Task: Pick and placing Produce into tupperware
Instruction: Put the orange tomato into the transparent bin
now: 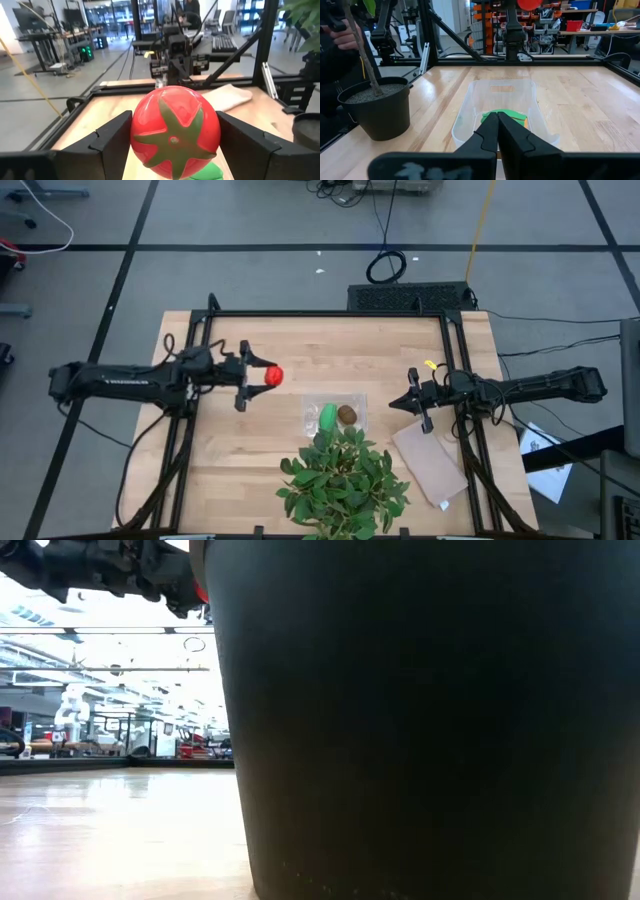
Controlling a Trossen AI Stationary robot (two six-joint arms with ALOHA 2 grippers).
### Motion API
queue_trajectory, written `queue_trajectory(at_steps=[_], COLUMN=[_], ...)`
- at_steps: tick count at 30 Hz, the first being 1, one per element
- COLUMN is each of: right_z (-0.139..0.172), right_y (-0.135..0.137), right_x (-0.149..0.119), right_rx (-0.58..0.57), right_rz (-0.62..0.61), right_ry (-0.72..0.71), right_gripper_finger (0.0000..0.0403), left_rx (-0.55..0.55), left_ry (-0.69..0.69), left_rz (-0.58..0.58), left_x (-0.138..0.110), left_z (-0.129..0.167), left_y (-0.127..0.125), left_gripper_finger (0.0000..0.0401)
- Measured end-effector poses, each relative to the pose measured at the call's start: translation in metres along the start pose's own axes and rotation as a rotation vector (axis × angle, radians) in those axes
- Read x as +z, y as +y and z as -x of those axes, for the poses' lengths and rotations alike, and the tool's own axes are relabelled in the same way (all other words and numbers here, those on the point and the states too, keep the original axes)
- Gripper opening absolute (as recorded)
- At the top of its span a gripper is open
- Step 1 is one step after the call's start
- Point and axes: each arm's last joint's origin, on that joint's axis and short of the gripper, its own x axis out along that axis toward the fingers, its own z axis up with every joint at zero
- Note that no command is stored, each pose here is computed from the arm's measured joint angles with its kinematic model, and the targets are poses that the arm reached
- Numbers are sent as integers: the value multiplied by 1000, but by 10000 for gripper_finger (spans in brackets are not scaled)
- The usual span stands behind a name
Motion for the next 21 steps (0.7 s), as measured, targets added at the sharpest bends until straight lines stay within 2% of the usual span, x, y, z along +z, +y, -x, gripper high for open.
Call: queue_trajectory(at_steps=[10,21], right_z=[0,0], right_y=[0,0], right_x=[0,0], right_rx=[0,0], right_rz=[0,3], right_ry=[0,0], right_gripper_finger=[0,0], left_rx=[-27,-156], left_ry=[76,139], left_rz=[7,24], left_x=[3,8], left_z=[-29,-67], left_y=[4,7], left_gripper_finger=[264,264])
